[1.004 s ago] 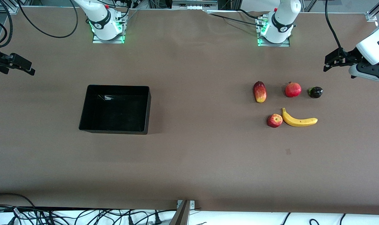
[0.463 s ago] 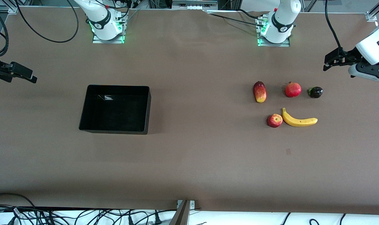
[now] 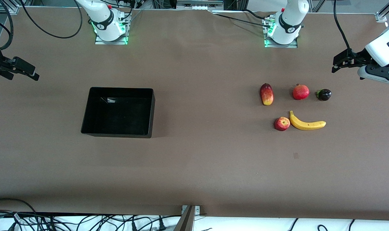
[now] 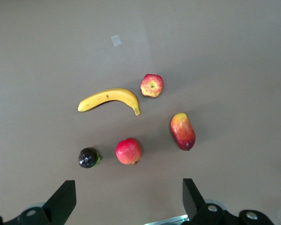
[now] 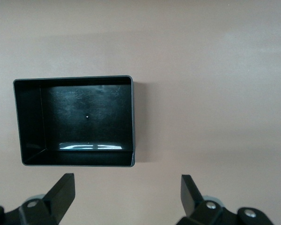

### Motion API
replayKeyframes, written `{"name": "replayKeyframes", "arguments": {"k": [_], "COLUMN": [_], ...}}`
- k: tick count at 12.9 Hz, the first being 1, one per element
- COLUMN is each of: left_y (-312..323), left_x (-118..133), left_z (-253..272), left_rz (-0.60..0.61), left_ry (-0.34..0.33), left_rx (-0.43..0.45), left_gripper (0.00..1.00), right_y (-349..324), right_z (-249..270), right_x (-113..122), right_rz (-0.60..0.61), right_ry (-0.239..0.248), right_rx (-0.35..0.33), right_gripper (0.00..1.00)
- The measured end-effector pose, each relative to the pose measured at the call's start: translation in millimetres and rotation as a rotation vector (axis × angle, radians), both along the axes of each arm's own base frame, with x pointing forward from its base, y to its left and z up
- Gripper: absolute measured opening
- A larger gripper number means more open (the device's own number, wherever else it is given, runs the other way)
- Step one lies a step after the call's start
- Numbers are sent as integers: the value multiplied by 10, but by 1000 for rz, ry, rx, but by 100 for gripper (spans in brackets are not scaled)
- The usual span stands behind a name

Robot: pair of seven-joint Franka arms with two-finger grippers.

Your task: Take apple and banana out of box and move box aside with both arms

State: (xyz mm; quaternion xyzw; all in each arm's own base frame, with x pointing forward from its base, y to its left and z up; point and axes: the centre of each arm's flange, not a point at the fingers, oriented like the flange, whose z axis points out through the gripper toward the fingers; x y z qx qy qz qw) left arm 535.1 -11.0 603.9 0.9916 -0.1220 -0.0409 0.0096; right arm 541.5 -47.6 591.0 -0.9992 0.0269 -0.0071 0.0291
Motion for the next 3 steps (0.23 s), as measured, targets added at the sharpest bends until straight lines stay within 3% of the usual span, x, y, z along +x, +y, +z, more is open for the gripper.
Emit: {"name": "replayKeyframes", "arguments": {"k": [3], "left_y": [3], "left_x": [-1], "left_z": [0], "left_rz": [1], "left_ry": [1], "left_rx": [0], "left_gripper": [100], "right_y": [-2], "right_z": [-10], "right_x": [18], "right_rz": [0], "right_ry": [1], "right_rx": [0], "right_gripper": [100]}}
